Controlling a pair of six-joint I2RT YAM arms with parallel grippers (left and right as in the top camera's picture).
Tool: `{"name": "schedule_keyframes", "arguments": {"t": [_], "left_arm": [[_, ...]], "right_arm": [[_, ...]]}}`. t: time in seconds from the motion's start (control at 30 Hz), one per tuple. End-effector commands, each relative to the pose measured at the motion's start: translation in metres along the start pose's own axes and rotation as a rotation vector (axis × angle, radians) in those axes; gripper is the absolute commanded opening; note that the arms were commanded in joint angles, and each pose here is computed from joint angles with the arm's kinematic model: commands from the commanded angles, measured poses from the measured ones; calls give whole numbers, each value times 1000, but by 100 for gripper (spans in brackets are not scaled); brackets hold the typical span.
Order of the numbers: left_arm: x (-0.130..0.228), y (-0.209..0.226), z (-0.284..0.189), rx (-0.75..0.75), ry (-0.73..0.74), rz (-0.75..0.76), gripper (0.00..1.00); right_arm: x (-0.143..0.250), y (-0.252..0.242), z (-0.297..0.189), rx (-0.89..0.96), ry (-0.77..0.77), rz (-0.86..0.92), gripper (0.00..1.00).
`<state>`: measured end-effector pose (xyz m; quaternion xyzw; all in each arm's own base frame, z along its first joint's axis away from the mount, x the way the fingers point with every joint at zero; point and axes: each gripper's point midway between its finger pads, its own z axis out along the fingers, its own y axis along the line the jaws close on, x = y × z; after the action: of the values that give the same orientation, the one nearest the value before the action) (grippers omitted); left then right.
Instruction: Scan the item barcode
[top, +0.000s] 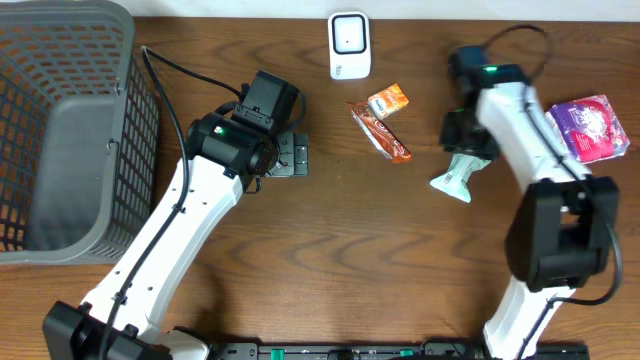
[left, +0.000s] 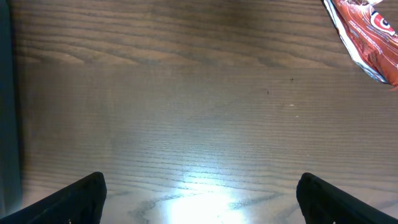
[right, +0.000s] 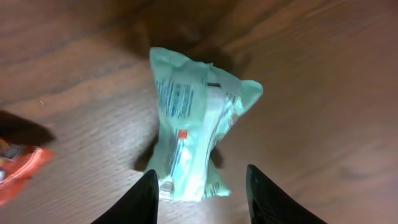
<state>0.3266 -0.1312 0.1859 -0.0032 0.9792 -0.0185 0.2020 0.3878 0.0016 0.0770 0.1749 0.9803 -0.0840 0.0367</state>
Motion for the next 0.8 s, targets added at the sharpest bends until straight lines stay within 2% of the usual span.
{"name": "schedule_keyframes", "arguments": {"t": [0.0,0.2,0.4,0.53,0.7,0.77], "left_arm": [[0,4,0,-21,-1,-4,98],[0,4,0,-20,-1,-4,98],[0,4,0,-20,-1,-4,98],[0,4,0,-20,-1,-4,98],[0,4,0,-20,-1,-4,98],[0,4,0,-21,-1,-4,98]], "right_arm": [[4,13,-7,-422,125,-62,42],[3,0,-14,-733,157,-39,47],[17,13,10,-997,138,3,51],[32,18,49,-995,124,77,52],[33,21,67,-999,77,104,54],[34,22,70,-1001,65,106,50]]}}
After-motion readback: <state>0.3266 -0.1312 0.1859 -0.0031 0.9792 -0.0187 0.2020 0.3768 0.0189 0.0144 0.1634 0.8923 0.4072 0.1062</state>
